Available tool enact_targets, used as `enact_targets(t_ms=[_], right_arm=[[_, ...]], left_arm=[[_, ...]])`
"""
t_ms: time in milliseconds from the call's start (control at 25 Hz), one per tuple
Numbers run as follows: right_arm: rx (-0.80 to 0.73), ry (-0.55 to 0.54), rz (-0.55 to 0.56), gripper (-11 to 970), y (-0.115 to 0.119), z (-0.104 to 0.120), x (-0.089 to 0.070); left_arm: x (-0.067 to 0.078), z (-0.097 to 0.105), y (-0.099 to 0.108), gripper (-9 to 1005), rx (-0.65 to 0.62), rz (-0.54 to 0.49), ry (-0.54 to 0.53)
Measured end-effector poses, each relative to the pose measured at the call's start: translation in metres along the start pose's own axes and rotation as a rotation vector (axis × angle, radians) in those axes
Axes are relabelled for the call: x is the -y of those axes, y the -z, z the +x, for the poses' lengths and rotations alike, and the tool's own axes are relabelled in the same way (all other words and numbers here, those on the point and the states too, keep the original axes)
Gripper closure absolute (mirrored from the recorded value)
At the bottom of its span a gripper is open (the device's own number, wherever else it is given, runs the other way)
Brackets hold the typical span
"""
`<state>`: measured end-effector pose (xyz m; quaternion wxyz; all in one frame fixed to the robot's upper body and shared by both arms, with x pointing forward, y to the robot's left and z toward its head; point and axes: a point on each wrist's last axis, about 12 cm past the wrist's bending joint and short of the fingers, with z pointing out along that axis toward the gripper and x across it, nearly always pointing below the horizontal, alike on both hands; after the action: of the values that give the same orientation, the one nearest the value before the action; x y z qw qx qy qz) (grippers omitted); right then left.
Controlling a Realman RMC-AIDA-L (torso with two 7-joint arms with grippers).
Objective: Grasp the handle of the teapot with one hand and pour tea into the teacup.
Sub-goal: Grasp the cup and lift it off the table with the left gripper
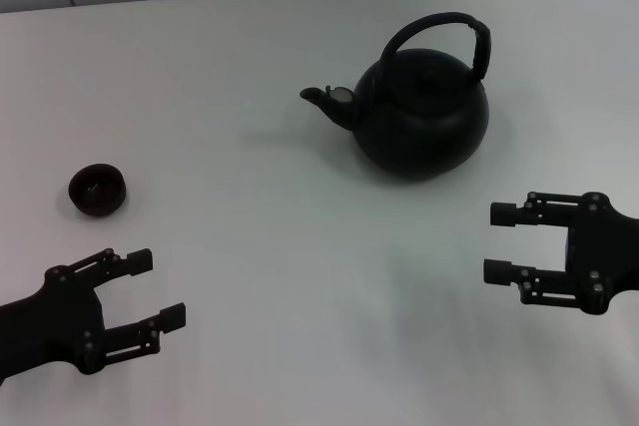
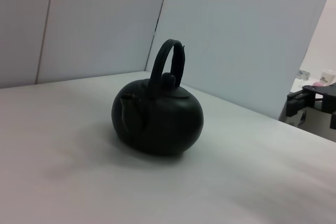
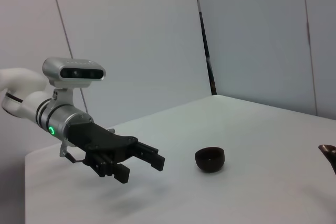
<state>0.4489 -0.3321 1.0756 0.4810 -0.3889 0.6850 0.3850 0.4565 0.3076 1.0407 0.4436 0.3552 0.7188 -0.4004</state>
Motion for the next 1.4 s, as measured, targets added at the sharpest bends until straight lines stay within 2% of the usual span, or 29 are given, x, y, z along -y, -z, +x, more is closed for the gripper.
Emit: enact_targets(t_ms=[640, 960, 1320, 1400], right_arm=[[0.012, 0.001, 0.001, 299, -0.002, -0.001, 0.0], [0.033, -0.005, 0.004, 299, -0.003, -0.001, 0.0], [0.046, -0.002, 0.001, 300, -0.006, -0.004, 0.002], [0.047, 0.001, 0.0, 300, -0.007, -0.005, 0.003]], left_arm=[[0.0, 0.001, -0.002, 151, -0.003, -0.001, -0.004], [-0.013, 0.001, 0.0, 151, 0.033, -0.131, 0.021], [-0.035, 0.004, 0.007, 151, 0.105, -0.365, 0.089], [-0.036, 0.005, 0.007, 151, 0.108, -0.383, 0.096]])
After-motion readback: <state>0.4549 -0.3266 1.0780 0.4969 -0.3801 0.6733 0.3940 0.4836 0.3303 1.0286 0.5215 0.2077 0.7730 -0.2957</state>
